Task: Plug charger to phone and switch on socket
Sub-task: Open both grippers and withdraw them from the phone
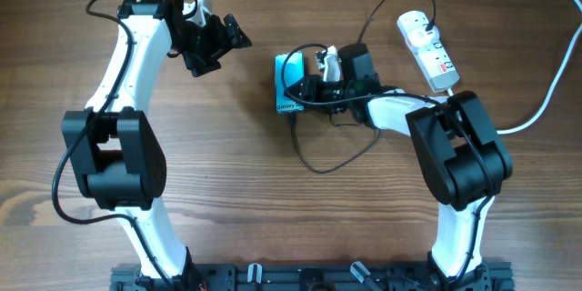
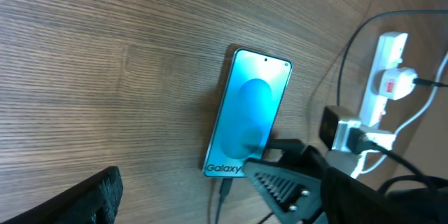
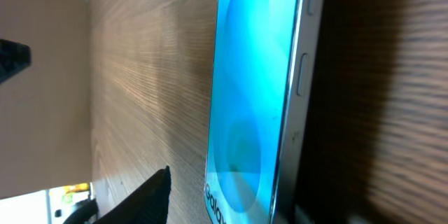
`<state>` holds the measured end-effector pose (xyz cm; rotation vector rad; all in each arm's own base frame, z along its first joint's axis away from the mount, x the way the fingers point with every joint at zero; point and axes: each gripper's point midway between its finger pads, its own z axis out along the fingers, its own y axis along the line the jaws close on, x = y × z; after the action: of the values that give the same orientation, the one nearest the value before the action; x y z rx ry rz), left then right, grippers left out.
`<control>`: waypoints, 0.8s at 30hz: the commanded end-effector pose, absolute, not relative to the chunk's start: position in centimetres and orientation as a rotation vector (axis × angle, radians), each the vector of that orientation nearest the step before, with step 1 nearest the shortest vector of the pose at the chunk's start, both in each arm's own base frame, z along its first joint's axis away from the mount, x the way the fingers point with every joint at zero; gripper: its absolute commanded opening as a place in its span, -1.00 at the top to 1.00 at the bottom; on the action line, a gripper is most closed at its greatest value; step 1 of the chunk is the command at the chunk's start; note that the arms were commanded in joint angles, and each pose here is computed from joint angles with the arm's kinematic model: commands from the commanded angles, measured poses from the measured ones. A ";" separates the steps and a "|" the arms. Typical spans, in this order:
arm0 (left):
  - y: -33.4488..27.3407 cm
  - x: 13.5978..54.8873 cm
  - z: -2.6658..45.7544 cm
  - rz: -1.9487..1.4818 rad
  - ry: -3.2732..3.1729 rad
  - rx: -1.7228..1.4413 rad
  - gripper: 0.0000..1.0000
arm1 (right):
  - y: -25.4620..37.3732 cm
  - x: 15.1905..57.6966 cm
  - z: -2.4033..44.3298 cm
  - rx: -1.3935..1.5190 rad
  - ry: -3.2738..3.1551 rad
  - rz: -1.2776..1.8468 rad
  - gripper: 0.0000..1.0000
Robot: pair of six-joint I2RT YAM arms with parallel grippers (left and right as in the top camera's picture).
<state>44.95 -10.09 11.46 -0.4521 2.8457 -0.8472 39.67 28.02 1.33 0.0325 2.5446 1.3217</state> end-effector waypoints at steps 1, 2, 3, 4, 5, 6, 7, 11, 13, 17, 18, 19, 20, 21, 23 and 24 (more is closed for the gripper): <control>-9.0 45.1 11.9 -0.737 2.834 -0.406 -0.85 | 27.1 40.1 1.6 0.071 2.552 1.279 -0.27; -8.8 45.1 11.8 -0.716 2.836 -0.410 -0.85 | 27.1 40.0 1.9 0.068 2.550 1.278 -0.34; -8.7 45.2 11.7 -0.702 2.836 -0.412 -0.85 | 27.1 40.0 2.3 0.047 2.543 1.273 -0.34; -8.6 45.2 11.7 -0.697 2.837 -0.413 -0.86 | 27.0 40.0 2.9 0.030 2.539 1.256 -0.35; -8.6 45.2 11.7 -0.697 2.837 -0.413 -0.86 | 26.7 40.0 3.2 0.022 2.540 1.229 -0.36; -8.6 45.2 11.7 -0.697 2.837 -0.413 -0.86 | 26.5 40.0 3.6 0.019 2.539 1.206 -0.36; -8.6 45.2 11.7 -0.696 2.837 -0.413 -0.87 | 26.1 40.1 4.0 0.008 2.545 1.163 -0.36; -8.0 45.2 11.4 -0.640 2.840 -0.422 -1.00 | 25.2 40.0 5.7 -0.097 2.572 1.033 -0.37; -7.7 45.3 11.3 -0.614 2.841 -0.427 -1.00 | 24.7 39.8 6.3 -0.161 2.606 0.963 -0.38; -7.6 45.3 11.3 -0.610 2.840 -0.428 -1.00 | 24.4 39.6 8.5 -0.283 2.650 0.896 -0.47; -7.6 45.3 11.3 -0.610 2.840 -0.428 -1.00 | 24.2 39.7 9.1 -0.291 2.666 0.867 -0.49; -7.6 45.3 11.3 -0.610 2.840 -0.428 -1.00 | 23.4 39.9 9.9 -0.270 2.705 0.787 -0.55; -7.6 45.3 11.3 -0.610 2.840 -0.428 -1.00 | 22.9 40.0 10.6 -0.276 2.726 0.736 -0.61; -7.6 45.3 11.3 -0.610 2.840 -0.428 -1.00 | 22.4 39.9 11.5 -0.315 2.739 0.690 -0.66; -7.6 45.3 11.3 -0.610 2.840 -0.428 -1.00 | 21.2 39.8 12.6 -0.352 2.769 0.604 -0.77; -7.6 45.3 11.3 -0.610 2.840 -0.428 -1.00 | 20.4 39.8 13.0 -0.341 2.789 0.553 -0.82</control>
<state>45.31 -7.81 10.38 -0.4586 2.8592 -0.6292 38.05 22.44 10.07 -0.2536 2.8589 0.7341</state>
